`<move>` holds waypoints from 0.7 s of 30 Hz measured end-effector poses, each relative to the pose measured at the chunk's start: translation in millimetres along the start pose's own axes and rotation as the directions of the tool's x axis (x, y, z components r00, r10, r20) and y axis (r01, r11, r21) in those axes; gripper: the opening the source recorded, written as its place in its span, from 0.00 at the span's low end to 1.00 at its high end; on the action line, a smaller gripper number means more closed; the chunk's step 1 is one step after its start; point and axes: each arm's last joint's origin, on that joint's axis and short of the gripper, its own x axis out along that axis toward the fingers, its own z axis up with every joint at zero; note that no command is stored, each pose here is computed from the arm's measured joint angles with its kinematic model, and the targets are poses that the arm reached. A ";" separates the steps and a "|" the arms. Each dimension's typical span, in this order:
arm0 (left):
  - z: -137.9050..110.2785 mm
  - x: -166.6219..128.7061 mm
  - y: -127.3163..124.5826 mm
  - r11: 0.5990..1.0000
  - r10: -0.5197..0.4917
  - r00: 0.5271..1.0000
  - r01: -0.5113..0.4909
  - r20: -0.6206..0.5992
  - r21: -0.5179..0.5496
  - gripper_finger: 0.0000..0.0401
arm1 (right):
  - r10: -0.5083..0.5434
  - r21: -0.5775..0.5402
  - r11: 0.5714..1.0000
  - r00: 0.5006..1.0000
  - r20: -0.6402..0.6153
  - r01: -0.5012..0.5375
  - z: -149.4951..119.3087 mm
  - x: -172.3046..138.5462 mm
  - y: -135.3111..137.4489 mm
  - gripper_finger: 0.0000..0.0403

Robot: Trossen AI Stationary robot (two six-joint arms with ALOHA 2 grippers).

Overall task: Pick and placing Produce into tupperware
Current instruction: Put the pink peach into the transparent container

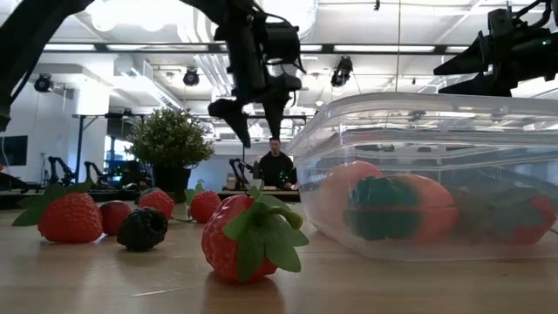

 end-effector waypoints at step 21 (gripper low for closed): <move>3.1 70.1 48.9 0.976 0.055 0.995 -0.035 0.085 -0.214 0.77 | 0.000 0.000 1.000 1.000 0.000 0.000 0.0 0.0 0.0 0.63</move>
